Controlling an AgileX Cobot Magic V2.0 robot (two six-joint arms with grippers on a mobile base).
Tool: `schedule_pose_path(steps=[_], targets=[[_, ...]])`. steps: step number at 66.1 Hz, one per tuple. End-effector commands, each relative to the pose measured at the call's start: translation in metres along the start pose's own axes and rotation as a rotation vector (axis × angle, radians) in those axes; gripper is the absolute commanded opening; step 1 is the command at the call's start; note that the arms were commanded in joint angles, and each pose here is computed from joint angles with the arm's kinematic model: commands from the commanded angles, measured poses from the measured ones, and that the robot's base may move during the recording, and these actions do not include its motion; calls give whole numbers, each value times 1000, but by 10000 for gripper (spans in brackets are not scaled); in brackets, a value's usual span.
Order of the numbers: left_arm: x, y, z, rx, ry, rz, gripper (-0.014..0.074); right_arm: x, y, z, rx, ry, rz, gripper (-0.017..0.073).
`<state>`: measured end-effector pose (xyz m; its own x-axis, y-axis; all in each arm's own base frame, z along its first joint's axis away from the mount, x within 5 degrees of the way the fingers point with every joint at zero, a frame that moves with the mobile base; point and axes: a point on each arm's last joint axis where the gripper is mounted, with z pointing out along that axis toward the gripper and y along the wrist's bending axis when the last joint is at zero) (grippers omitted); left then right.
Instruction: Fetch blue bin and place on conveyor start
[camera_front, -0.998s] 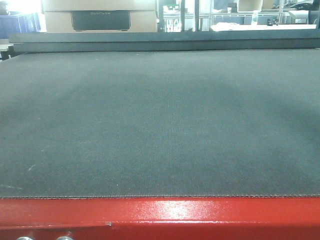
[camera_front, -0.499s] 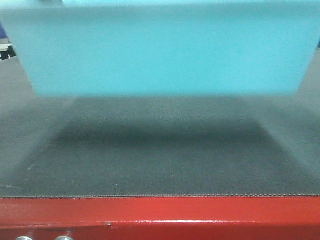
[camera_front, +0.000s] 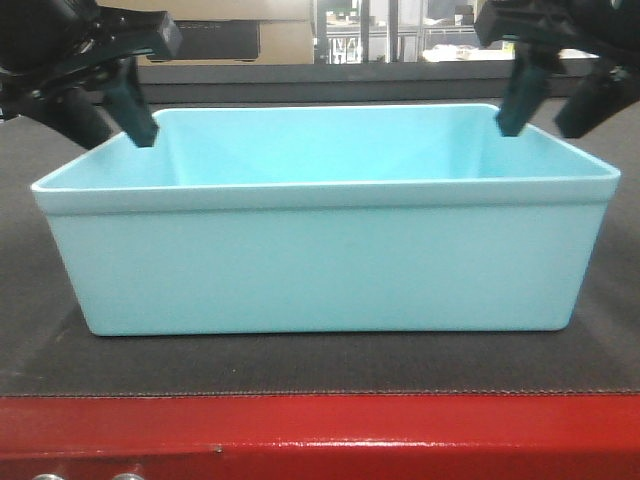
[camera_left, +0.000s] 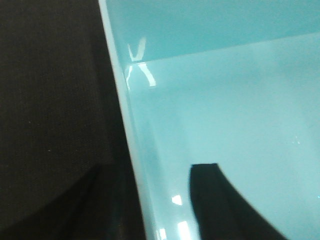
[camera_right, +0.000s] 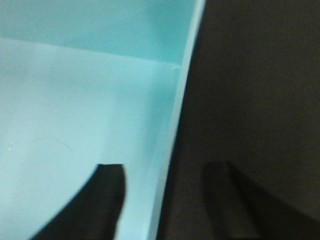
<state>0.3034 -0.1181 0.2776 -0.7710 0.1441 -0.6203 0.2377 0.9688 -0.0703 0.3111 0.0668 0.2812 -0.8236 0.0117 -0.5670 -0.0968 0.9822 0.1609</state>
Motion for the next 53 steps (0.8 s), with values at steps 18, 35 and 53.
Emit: schedule_pose_path(steps=[18,35,53], targets=[[-10,4,-44,-21,-61,24,573,-7,1,-51,2,-167,-40,484],[-5,38,-102,-119,-142,-16,209,3,-15,-111,84,-274,-68,118],[40,69,-119,-211,-181,-60,-111,41,-44,-127,188,-309,-16,-161]])
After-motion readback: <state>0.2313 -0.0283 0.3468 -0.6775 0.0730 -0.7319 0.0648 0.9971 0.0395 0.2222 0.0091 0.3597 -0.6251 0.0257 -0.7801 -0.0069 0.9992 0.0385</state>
